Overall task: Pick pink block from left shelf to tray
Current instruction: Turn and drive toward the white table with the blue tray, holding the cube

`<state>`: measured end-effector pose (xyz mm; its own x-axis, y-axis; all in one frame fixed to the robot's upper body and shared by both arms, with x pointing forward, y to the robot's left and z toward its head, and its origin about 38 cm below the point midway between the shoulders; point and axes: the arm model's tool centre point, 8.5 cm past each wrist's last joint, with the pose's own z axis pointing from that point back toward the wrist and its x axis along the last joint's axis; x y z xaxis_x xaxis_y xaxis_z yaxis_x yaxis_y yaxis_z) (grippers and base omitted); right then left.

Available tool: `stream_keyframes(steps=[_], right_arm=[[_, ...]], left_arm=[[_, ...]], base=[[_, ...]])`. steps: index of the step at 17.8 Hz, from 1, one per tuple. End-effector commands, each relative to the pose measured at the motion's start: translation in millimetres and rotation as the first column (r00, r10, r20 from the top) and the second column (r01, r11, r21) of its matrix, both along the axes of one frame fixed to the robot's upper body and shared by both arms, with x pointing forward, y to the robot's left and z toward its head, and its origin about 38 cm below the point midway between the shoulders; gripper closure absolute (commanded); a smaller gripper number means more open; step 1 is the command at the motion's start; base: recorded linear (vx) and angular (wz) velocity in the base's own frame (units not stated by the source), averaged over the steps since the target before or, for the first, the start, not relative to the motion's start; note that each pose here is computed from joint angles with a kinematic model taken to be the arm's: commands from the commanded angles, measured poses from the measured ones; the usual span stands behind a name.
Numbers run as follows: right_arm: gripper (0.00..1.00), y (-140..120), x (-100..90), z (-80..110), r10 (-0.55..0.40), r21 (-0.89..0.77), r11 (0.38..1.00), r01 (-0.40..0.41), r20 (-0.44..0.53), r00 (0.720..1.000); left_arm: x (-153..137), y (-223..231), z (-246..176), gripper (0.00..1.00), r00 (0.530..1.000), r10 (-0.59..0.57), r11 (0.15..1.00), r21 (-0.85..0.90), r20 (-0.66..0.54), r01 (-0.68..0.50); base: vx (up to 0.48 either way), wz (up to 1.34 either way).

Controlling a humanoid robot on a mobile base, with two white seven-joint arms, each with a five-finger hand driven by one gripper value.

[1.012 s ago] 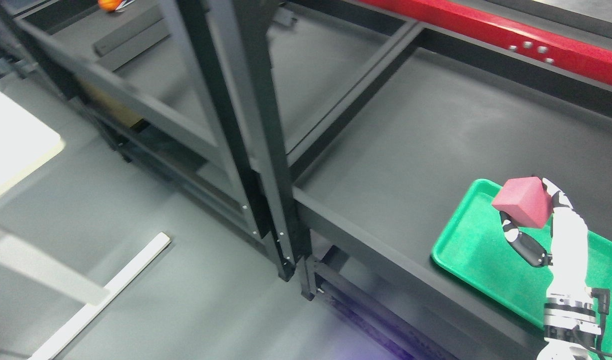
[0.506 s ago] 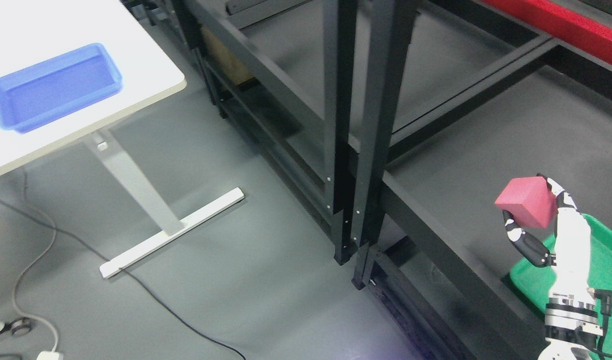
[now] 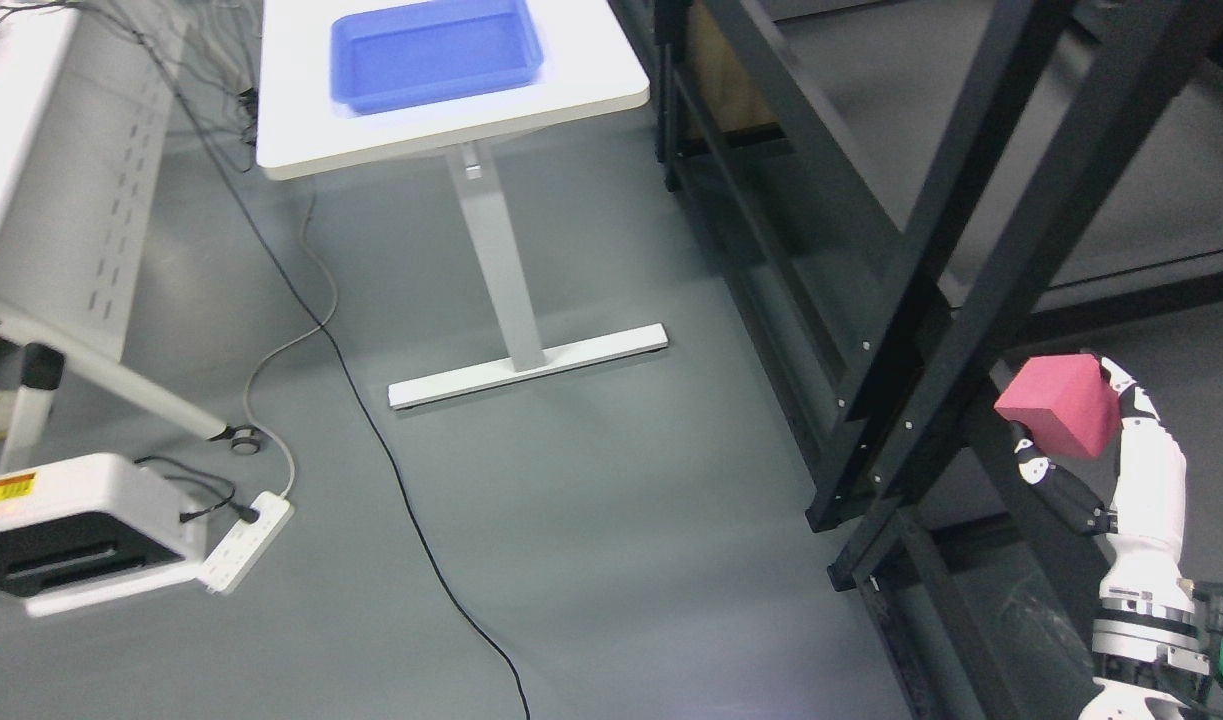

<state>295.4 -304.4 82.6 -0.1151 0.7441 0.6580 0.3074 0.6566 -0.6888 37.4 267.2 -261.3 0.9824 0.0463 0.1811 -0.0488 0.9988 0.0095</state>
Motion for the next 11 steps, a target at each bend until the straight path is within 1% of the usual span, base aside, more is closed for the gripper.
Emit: stream_keyframes(steps=[1,11], right_arm=[[0.97,-6.1,-0.9,1.6,-0.004,-0.014,1.000,0.004,0.000,1.000],[0.97,-4.8,-0.7,0.9,0.000,-0.007,1.000,0.000,-0.001,1.000]], left_arm=[[-5.9,11.2,0.7,0.00,1.000,-0.001,1.000,0.017,-0.009,0.001],[-5.9,11.2,0.7,0.00,1.000,-0.001,1.000,0.017,-0.009,0.001]], base=[[-0.114,0.66],[-0.102,0.64]])
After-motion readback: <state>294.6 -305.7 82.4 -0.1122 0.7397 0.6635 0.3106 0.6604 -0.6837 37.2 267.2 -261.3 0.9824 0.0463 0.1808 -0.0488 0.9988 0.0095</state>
